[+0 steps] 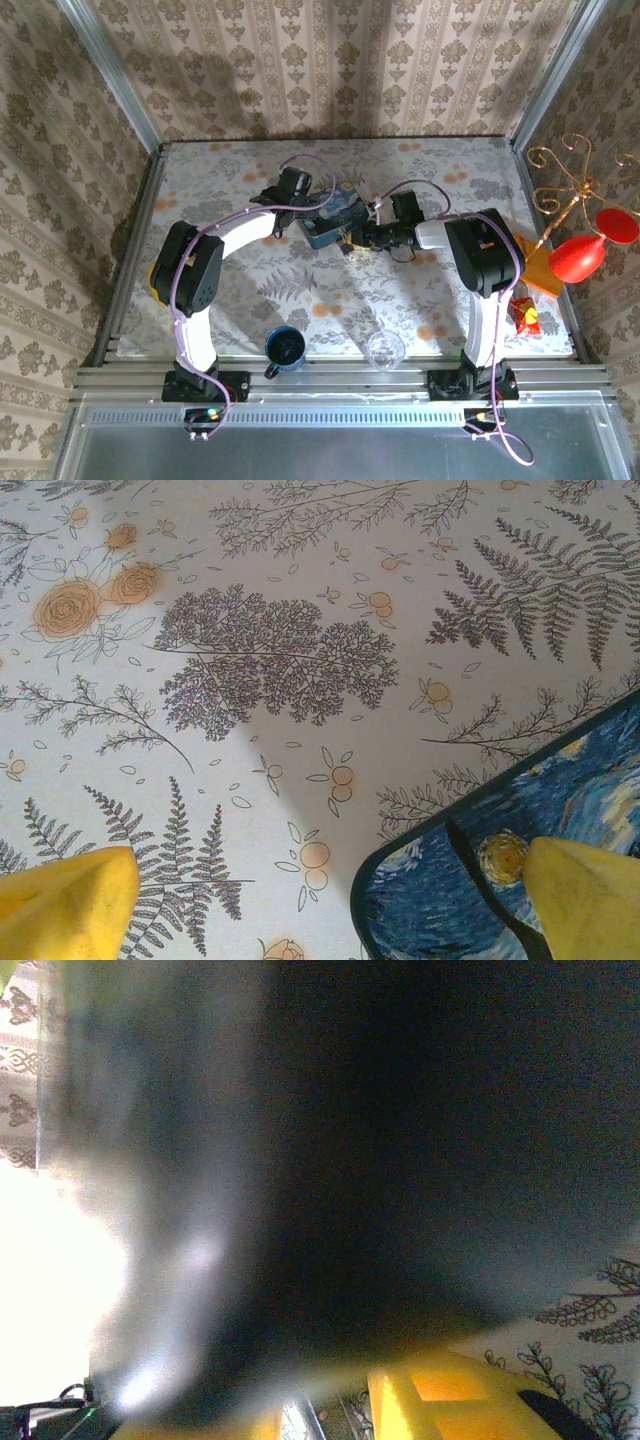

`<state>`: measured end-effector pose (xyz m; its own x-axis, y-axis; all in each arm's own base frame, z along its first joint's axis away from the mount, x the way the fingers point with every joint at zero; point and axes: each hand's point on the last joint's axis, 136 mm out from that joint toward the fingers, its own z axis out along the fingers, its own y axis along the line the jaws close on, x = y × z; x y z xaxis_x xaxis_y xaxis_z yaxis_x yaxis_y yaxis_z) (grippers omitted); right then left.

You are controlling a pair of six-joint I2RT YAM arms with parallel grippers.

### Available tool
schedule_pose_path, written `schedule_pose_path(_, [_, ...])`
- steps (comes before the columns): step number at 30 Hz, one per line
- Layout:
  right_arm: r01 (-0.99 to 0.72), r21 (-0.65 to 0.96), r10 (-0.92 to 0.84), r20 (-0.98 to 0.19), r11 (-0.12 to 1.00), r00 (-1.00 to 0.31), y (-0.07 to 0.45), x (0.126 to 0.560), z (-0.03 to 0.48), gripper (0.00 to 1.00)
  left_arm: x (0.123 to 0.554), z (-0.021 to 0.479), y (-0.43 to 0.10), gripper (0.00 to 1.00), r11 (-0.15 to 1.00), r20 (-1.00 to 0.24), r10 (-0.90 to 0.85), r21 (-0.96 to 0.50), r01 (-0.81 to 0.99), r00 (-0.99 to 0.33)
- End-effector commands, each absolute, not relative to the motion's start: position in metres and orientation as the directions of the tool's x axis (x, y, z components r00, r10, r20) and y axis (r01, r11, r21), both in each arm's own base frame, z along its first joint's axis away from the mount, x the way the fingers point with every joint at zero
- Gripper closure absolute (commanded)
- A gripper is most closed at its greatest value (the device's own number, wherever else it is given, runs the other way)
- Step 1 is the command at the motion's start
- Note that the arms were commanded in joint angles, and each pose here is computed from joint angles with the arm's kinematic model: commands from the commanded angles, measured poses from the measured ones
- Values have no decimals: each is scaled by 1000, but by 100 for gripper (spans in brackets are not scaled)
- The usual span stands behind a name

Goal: Unlock a padlock with a key

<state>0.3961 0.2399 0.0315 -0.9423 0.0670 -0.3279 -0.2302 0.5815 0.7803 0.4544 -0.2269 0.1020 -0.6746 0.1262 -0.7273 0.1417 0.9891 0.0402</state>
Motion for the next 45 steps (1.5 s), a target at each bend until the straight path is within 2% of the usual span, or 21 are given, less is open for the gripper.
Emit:
schedule_pose_path(1, [-204,789,20,-265,580,-964,250,381,13,73,432,81,-219,0,985,-645,163,66,158,-747])
schedule_pose_path(6, [-238,803,-4,-281,547,-960,263,374,22,71,430,76,-221,0,986,-635,157,52,161,-757])
schedule_pose_path(10, [-245,787,-10,-290,567,-957,267,370,22,71,428,72,-224,0,987,-624,140,27,157,-769])
schedule_pose_path(16, [-218,701,-11,-288,679,-958,257,365,11,71,425,68,-227,6,987,-614,132,12,158,-778])
schedule_pose_path(23, [-197,598,17,-332,777,-943,244,354,16,63,421,64,-228,10,990,-601,105,-13,141,-792])
schedule_pose_path(33, [-212,624,69,-394,752,-917,254,353,43,62,421,66,-229,10,991,-601,93,-24,134,-794])
schedule_pose_path(39, [-223,568,29,-400,792,-916,255,356,34,58,422,69,-229,9,991,-606,90,-27,133,-790])
schedule_pose_path(45, [-239,538,3,-409,808,-912,259,361,30,57,422,69,-230,9,990,-605,87,-32,134,-791])
